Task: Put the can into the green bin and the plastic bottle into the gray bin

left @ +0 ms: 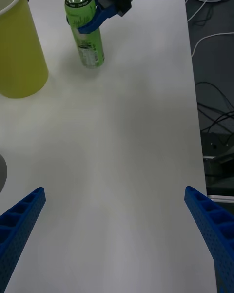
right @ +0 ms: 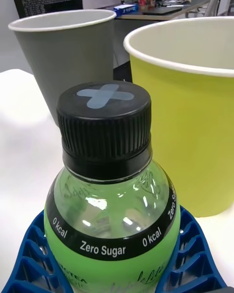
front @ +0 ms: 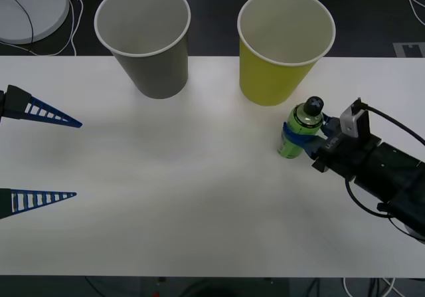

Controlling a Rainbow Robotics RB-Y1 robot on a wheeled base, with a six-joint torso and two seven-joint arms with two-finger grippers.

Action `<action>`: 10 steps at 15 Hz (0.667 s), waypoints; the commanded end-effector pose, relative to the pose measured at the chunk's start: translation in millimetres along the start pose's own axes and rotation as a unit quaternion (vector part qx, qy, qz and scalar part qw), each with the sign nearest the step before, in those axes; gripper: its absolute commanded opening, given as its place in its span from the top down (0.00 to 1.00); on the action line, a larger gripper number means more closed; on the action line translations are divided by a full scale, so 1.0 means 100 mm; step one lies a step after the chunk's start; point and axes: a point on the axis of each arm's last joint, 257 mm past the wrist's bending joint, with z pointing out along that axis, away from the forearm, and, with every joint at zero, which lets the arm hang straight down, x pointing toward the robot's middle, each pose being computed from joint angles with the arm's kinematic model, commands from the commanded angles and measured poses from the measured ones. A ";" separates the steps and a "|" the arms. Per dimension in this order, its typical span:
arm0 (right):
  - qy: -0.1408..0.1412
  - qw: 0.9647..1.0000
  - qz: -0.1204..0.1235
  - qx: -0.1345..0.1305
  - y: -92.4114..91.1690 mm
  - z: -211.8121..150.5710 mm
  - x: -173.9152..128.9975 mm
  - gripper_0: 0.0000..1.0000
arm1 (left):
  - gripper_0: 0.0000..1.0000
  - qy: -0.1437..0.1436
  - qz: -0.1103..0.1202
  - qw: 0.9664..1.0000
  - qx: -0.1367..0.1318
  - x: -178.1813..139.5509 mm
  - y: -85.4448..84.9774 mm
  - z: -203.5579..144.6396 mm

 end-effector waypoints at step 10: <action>-0.026 0.995 0.069 -0.067 0.09 -0.42 -0.55 1.00 | 0.00 0.000 0.000 1.000 0.000 0.00 0.00 0.00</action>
